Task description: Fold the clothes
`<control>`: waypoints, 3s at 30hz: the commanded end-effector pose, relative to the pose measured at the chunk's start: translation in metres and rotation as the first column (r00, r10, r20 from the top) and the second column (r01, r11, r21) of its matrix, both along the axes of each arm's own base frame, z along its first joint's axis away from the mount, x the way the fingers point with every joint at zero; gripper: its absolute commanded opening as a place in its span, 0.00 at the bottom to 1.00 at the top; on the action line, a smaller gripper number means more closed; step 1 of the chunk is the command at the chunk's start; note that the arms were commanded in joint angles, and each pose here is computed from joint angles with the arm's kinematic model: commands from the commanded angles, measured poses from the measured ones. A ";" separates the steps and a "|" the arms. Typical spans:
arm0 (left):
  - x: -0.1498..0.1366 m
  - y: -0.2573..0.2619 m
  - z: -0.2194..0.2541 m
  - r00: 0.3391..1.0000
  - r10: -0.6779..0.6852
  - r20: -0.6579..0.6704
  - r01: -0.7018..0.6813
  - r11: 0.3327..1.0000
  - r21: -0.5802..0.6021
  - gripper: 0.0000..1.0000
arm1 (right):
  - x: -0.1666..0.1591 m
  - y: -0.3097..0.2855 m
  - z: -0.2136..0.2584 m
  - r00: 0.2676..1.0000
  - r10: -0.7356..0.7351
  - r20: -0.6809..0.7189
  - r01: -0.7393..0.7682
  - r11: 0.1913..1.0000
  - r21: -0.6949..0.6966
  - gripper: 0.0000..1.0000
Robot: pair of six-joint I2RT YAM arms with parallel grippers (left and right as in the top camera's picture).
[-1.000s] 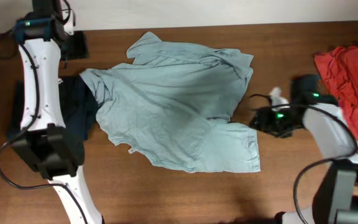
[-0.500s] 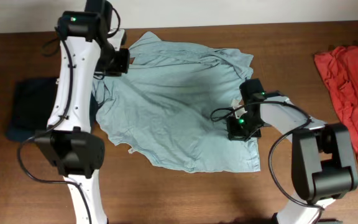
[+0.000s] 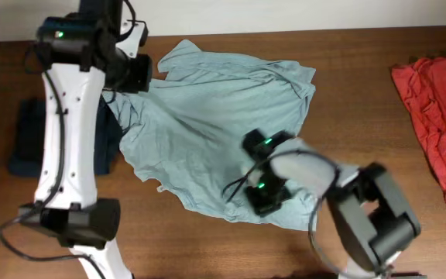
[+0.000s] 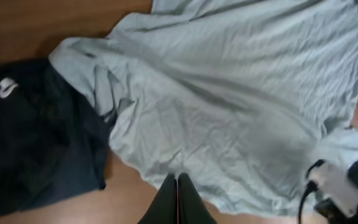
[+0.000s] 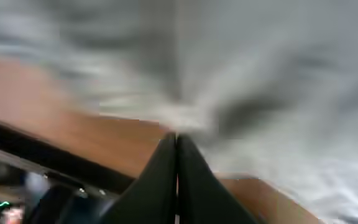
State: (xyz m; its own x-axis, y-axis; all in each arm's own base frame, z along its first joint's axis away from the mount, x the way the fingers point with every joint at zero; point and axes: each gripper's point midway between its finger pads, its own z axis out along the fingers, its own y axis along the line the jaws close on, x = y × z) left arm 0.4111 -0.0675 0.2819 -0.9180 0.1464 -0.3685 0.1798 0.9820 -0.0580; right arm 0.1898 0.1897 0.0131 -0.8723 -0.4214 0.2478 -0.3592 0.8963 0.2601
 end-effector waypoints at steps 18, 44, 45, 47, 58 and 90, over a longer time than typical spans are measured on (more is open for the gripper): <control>-0.088 -0.136 -0.140 0.799 -0.507 -0.323 0.564 0.818 0.113 0.17 | 0.164 -0.181 0.127 0.526 -0.732 0.432 0.656 0.673 0.341 0.73; -0.258 -0.189 -0.249 0.234 -0.801 -0.551 0.942 0.328 -0.077 0.99 | 0.154 -0.211 0.124 0.491 -0.768 0.410 0.709 0.626 0.324 0.76; -0.257 -0.187 -0.255 0.240 -0.802 -0.547 0.941 0.331 -0.074 0.99 | 0.154 -0.211 0.124 0.491 -0.768 0.410 0.709 0.626 0.324 0.76; -0.256 -0.185 -0.265 0.250 -0.806 -0.536 0.939 0.337 -0.069 0.99 | 0.154 -0.211 0.124 0.491 -0.768 0.410 0.709 0.626 0.324 0.76; -0.218 -0.197 -0.280 0.324 -0.834 -0.447 0.945 0.312 0.103 0.72 | 0.154 -0.210 0.124 0.492 -0.769 0.409 0.710 0.626 0.323 0.76; -0.276 -0.118 -0.217 0.582 -0.256 -0.772 0.487 0.870 0.079 0.01 | 0.230 -0.139 0.079 0.586 -0.653 0.479 0.501 0.757 0.418 0.62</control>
